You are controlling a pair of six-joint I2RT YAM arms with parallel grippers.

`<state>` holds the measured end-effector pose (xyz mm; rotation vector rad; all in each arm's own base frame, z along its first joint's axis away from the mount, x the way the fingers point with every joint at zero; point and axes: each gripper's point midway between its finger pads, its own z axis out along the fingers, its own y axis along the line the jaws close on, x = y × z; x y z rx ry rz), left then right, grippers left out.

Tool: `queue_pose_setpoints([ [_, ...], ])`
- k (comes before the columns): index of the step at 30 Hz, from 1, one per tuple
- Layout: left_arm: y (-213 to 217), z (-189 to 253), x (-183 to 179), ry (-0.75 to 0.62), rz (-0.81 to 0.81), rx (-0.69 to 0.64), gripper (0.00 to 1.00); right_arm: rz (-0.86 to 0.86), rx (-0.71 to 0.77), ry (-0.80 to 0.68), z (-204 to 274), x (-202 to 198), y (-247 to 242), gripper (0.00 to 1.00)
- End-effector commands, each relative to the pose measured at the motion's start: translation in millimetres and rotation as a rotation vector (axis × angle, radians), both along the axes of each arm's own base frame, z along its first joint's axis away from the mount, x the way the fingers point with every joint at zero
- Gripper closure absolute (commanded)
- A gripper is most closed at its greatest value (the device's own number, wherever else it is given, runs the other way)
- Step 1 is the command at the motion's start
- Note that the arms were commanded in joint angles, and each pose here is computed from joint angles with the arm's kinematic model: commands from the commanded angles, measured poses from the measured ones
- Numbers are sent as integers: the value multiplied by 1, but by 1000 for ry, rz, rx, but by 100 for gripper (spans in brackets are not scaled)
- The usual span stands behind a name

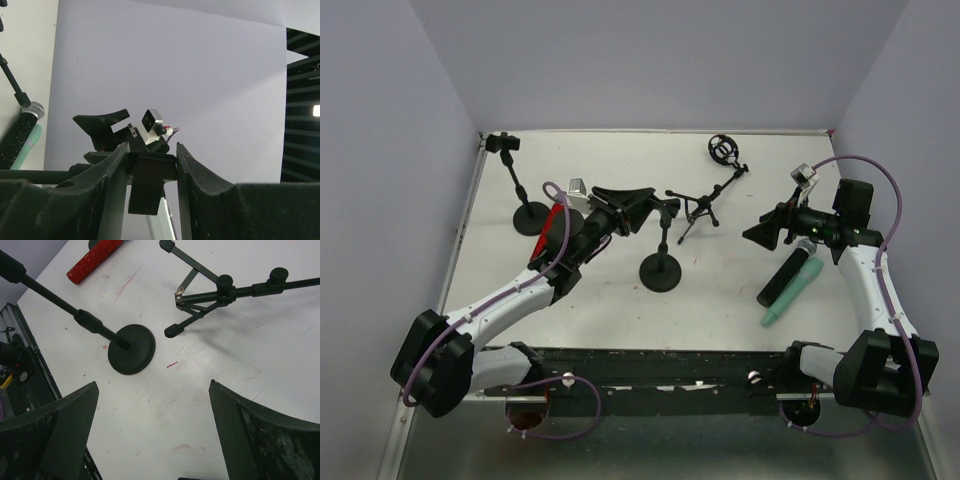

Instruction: Attach the microphones to the stand

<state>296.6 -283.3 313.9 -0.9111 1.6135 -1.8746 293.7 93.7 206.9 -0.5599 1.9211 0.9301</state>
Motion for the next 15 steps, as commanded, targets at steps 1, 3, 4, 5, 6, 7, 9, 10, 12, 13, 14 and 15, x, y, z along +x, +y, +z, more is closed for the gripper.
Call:
queue_pose_setpoints([
  [1,-4,-38,2,116,-5,30,88,26,9,11,-3,-6,4,0],
  [3,-6,-30,1,83,-20,35,82,26,9,11,-3,-6,4,0],
  [4,-7,-26,0,64,-25,43,70,25,10,15,-3,-6,4,0],
  [5,-8,-20,1,47,-31,49,56,26,10,16,-4,-6,4,0],
  [6,-9,-17,0,29,-39,60,45,24,8,13,-3,-6,4,0],
  [7,-10,-13,-1,15,-46,64,34,25,9,16,-3,-6,4,0],
  [9,-11,-9,-3,-7,-62,77,19,26,7,15,-4,-6,4,0],
  [10,-10,-8,-3,-19,-63,82,16,26,7,14,-3,-6,4,0],
  [12,-6,-8,-3,-42,-58,99,9,26,6,17,-4,-6,4,0],
  [13,-4,-8,-4,-53,-52,112,7,27,7,19,-5,-7,4,0],
  [14,0,-9,-5,-63,-41,128,3,27,7,19,-4,-7,4,0],
  [15,4,-12,-6,-73,-29,151,2,27,7,19,-4,-7,4,0],
])
